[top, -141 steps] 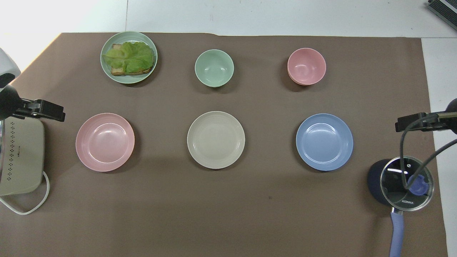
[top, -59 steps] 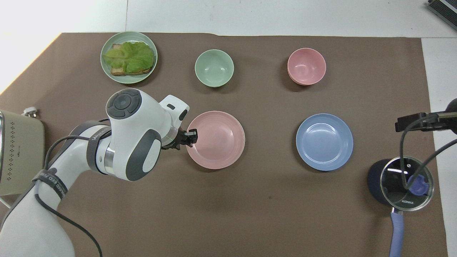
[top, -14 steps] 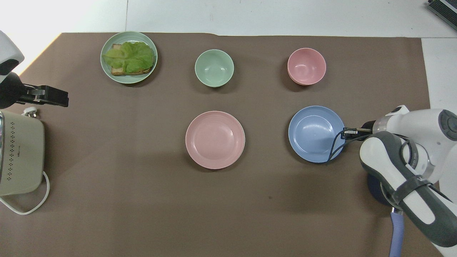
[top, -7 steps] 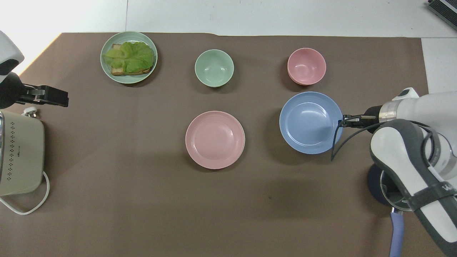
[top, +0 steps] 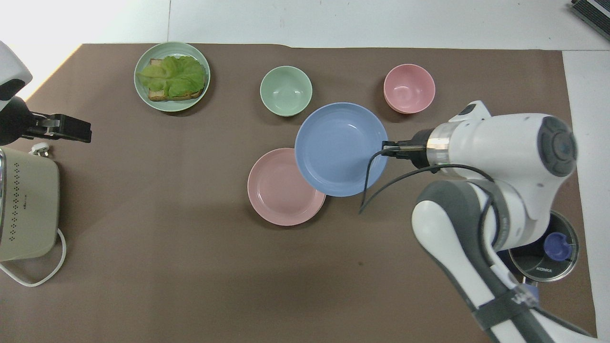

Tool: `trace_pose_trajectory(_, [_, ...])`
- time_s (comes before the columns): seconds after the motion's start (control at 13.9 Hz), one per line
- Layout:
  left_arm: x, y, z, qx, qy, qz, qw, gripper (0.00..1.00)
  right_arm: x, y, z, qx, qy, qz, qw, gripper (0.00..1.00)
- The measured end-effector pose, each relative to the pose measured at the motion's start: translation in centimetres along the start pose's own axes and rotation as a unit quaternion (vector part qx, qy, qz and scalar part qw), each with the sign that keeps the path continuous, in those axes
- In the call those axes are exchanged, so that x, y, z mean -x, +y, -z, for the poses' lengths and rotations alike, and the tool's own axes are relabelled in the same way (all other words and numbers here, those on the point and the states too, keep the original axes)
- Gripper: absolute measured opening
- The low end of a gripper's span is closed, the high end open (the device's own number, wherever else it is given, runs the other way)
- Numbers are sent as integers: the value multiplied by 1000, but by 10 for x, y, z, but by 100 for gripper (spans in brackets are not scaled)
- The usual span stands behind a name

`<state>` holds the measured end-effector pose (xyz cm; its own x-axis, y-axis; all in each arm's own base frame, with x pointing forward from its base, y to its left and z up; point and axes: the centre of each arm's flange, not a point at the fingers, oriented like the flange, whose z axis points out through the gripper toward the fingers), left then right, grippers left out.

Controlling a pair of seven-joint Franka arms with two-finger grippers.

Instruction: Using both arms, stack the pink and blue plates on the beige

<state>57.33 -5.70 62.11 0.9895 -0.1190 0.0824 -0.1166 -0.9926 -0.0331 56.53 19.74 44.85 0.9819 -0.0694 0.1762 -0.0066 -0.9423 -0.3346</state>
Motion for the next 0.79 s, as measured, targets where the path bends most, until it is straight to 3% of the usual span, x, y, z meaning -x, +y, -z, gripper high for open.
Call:
trace_pose_trajectory(0.22, [0,0,0,0,0,0,1000,100,27,-59,-52,-8,-9,18,1000,4])
trace_pose_trajectory(0.36, [0,0,0,0,0,0,1000,100,28,-61,-77,-6,-7,18,1000,4])
trace_pose_trajectory(0.79, [0,0,0,0,0,0,1000,100,27,-59,-98,-1,-18,16,1000,4])
